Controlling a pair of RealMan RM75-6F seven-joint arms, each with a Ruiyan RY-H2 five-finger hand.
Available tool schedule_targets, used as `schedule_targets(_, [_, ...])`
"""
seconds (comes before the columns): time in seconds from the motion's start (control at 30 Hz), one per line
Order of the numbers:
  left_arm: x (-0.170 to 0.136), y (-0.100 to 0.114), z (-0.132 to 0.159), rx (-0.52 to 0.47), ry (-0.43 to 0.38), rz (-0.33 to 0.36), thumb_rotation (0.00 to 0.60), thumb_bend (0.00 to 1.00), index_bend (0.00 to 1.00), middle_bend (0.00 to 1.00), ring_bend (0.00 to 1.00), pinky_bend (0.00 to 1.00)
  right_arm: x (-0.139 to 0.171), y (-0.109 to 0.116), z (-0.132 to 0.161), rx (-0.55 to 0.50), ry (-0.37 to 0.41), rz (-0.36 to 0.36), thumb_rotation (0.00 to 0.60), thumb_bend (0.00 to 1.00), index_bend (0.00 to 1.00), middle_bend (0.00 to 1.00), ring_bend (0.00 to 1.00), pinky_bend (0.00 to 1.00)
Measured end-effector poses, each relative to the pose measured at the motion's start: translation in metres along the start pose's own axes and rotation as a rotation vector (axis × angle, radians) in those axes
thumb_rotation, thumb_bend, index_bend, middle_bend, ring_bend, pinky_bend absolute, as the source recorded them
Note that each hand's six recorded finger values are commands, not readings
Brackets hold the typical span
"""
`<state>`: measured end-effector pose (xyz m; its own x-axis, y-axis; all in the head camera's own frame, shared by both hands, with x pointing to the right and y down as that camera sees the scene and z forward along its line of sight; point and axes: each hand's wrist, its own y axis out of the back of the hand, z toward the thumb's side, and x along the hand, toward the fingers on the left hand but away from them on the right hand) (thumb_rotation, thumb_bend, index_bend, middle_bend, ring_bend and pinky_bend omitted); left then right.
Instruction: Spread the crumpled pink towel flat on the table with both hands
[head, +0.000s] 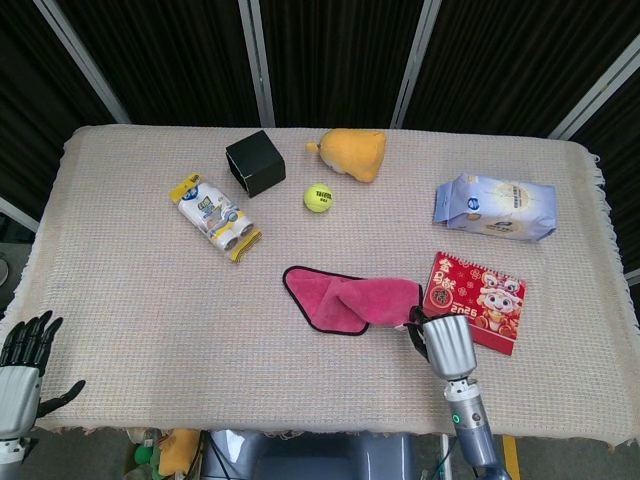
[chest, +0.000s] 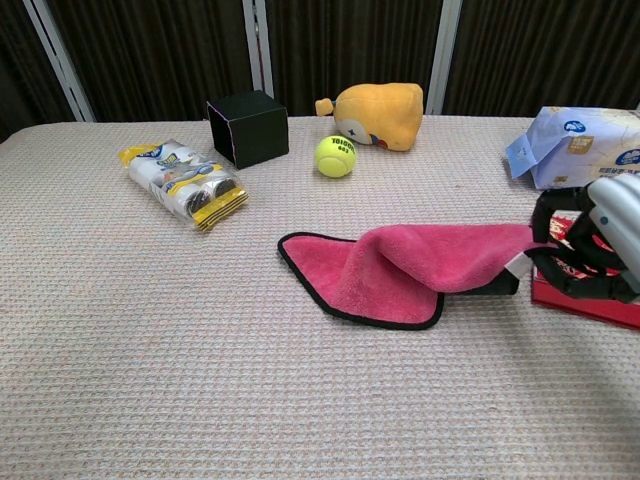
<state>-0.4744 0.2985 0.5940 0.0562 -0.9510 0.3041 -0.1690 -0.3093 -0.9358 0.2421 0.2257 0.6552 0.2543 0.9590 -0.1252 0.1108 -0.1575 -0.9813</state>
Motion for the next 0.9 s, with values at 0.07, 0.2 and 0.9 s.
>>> schedule_targets(0.07, [0.0, 0.0, 0.001, 0.0, -0.002, -0.001, 0.6, 0.0, 0.0, 0.0, 0.0, 0.0, -0.003, 0.008, 0.006, -0.003, 0.014, -0.016, 0.6, 0.53, 0.65, 1.0, 1.0, 0.97])
schedule_targets(0.2, [0.001, 0.0, 0.001, 0.0, 0.0, -0.004, 0.6, 0.0, 0.0, 0.0, 0.0, 0.0, -0.014, 0.028, 0.02, -0.006, 0.037, -0.052, 0.6, 0.53, 0.65, 1.0, 1.0, 0.97])
schedule_targets(0.9, [0.004, -0.003, 0.011, -0.004, -0.019, -0.024, 0.6, 0.0, 0.0, 0.0, 0.0, 0.0, -0.101, 0.092, 0.01, 0.099, -0.05, -0.098, 0.6, 0.55, 0.7, 1.0, 1.0, 0.97])
